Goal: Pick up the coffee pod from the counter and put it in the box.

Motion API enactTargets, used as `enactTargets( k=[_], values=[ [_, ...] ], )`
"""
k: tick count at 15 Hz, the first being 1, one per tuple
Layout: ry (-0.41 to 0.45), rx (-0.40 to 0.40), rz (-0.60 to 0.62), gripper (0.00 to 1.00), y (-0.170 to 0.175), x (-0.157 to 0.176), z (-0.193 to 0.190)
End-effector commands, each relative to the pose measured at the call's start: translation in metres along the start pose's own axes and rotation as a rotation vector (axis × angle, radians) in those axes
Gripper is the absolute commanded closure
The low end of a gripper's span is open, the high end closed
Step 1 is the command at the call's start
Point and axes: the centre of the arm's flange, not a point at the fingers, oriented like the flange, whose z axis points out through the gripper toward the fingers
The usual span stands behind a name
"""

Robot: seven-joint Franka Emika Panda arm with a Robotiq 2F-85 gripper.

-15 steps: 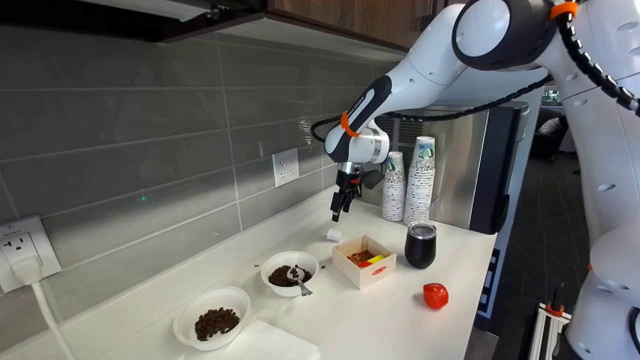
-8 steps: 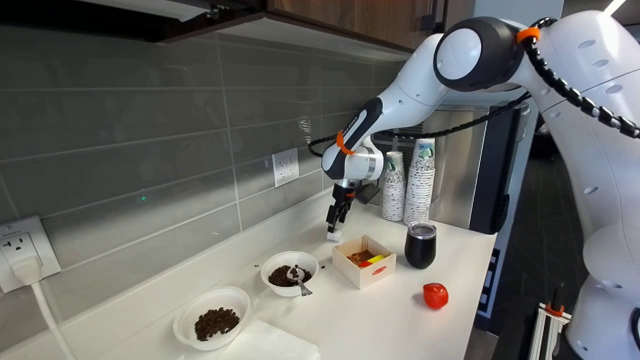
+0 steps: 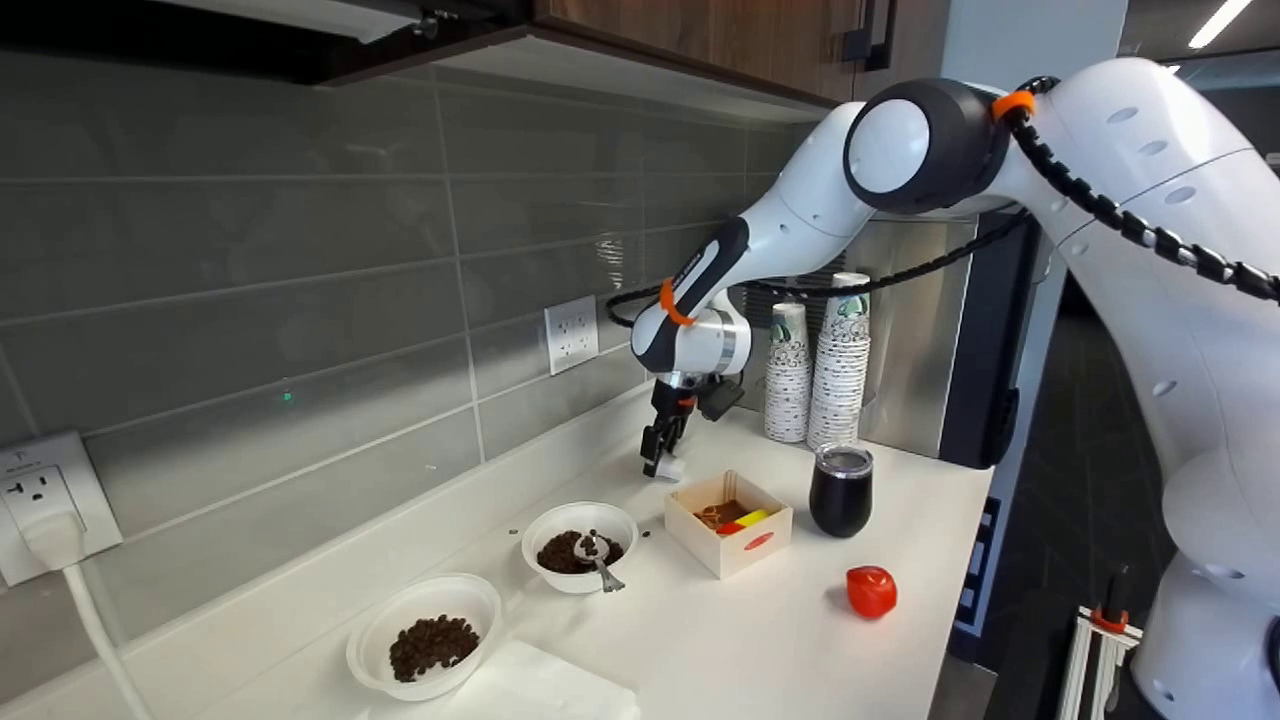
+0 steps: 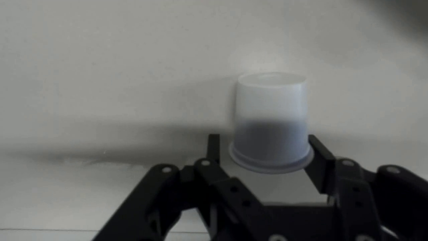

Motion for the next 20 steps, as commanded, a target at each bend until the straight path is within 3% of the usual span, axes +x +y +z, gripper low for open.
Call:
enactTargets(
  k=[1, 2, 7, 11, 20],
  values=[
    [-0.001, 0.004, 0.011, 0.65, 0.01, 0.007, -0.002],
    [-0.007, 0.006, 0.014, 0.71, 0.011, 0.006, -0.005],
    [-0.033, 0.018, 0.031, 0.71, 0.007, 0.0, -0.027],
    [-0.027, 0.036, 0.053, 0.71, -0.01, -0.006, -0.067],
    [-0.086, 0.092, 0.099, 0.71, -0.083, -0.089, -0.115]
  ],
)
